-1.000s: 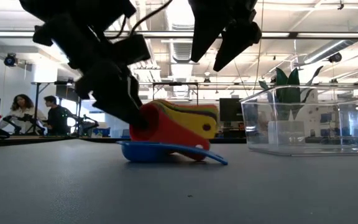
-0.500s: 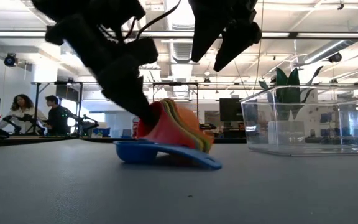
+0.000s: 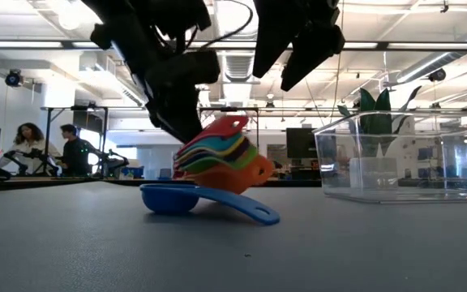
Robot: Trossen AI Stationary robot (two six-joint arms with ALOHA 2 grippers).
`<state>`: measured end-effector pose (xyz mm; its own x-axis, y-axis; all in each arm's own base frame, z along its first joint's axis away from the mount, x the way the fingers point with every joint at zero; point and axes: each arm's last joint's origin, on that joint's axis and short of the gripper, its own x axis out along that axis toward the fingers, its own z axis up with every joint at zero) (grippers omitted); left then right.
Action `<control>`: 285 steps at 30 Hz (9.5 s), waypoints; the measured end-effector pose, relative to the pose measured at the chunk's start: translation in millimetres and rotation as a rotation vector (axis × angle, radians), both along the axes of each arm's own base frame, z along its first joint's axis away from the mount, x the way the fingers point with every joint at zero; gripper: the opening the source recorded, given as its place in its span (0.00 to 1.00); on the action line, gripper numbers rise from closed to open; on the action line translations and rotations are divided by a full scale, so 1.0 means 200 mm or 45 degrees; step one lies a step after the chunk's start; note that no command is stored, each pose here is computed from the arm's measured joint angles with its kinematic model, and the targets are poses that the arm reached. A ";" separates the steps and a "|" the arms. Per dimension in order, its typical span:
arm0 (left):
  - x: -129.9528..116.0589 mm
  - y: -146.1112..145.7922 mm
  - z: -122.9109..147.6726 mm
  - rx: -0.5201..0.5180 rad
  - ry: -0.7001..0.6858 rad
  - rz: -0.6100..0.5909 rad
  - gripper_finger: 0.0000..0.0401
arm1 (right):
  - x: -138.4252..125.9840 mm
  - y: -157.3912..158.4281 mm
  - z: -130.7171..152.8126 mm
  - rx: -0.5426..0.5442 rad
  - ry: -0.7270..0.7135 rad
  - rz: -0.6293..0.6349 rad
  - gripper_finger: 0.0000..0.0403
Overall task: Nest measuring cups in basket
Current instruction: Stack the blue measuring cup on top of the red measuring cup, then put the stacked colored measuring cups into the transparent bin
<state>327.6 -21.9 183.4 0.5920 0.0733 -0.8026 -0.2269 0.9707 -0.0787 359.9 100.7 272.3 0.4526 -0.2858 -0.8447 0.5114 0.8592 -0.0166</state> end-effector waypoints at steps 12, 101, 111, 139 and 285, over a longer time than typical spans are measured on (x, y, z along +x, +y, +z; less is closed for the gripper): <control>-0.09 0.09 0.07 -0.059 0.359 0.002 0.18 | -0.02 0.02 -0.01 -0.001 0.033 -0.002 0.92; -0.34 -0.72 -0.20 0.393 0.149 -1.076 0.00 | -0.05 0.10 -0.01 -0.073 0.035 0.043 0.92; -0.29 -0.80 -0.01 0.288 0.092 -1.206 0.00 | -0.05 0.10 -0.01 -0.072 0.035 0.043 0.92; -0.65 -0.18 0.24 0.650 -0.089 -0.749 0.00 | -0.05 0.09 -0.01 -0.079 0.040 0.046 0.92; -0.45 -0.33 -0.15 0.312 -0.302 -0.813 0.00 | 0.19 -0.37 -0.51 0.044 -0.114 0.010 0.02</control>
<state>237.5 -88.0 153.9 0.7356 -0.1837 -0.6520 0.3867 0.9042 0.1816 397.4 27.5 169.6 0.5286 -0.2535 -0.8101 0.5031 0.8623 0.0584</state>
